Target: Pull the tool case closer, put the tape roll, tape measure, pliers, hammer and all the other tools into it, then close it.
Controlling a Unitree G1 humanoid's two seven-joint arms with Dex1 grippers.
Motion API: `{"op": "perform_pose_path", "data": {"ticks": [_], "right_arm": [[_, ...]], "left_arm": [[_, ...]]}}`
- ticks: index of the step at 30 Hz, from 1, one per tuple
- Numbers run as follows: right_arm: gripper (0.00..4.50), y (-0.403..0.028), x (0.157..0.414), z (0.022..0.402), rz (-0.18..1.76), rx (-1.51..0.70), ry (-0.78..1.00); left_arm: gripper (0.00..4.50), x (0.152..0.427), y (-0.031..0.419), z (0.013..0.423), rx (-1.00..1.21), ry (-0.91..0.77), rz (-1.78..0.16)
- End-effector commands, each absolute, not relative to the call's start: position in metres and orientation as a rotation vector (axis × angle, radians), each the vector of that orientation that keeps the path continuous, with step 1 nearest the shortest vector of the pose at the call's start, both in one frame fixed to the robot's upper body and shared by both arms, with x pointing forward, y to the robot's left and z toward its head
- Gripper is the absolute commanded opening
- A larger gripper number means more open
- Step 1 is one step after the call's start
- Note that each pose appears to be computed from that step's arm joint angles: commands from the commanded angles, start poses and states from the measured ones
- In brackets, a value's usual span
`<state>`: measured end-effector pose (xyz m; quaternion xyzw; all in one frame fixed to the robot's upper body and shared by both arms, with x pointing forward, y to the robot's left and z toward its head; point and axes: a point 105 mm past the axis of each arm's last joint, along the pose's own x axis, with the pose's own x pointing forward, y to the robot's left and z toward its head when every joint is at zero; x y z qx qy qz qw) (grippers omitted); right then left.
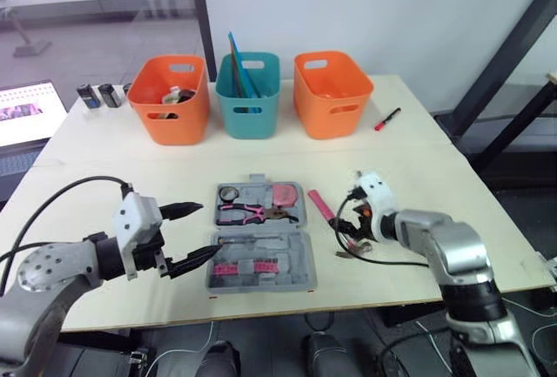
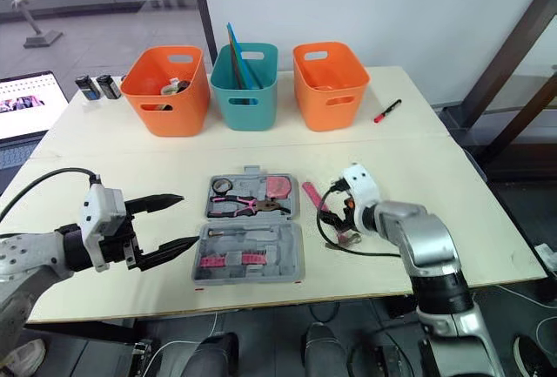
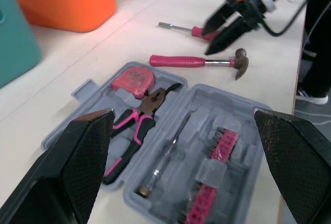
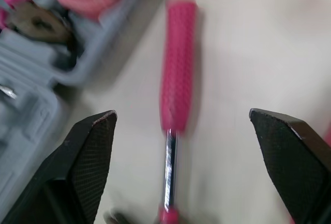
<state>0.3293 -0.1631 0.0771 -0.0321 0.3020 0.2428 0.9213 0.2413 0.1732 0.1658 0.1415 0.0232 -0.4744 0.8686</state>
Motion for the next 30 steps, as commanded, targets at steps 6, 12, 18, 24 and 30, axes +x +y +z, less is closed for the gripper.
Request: {"op": "perform_pose_path", "data": {"ticks": [6, 12, 18, 24, 30], "right_arm": [[4.41, -0.153, 0.325, 0.067, 0.488, -0.13, 0.507], [3.62, -0.157, 0.327, 0.049, 0.437, -0.138, 0.535], [0.55, -0.153, 0.32, 0.042, 0.449, -0.125, 0.545], [0.02, -0.147, 0.339, 0.081, 0.439, -0.042, 0.444], [0.02, -0.131, 0.364, 0.133, 0.422, -0.077, 0.291]], "left_arm": [[4.5, 0.245, 0.172, 0.17, 0.333, 0.029, -1.016], [4.5, 0.244, 0.174, 0.17, 0.362, 0.036, -1.004], [4.5, 0.242, 0.179, 0.168, 0.366, 0.046, -0.979], [4.5, 0.24, 0.19, 0.162, 0.367, 0.072, -0.952], [4.5, 0.239, 0.196, 0.16, 0.368, 0.083, -0.947]]}}
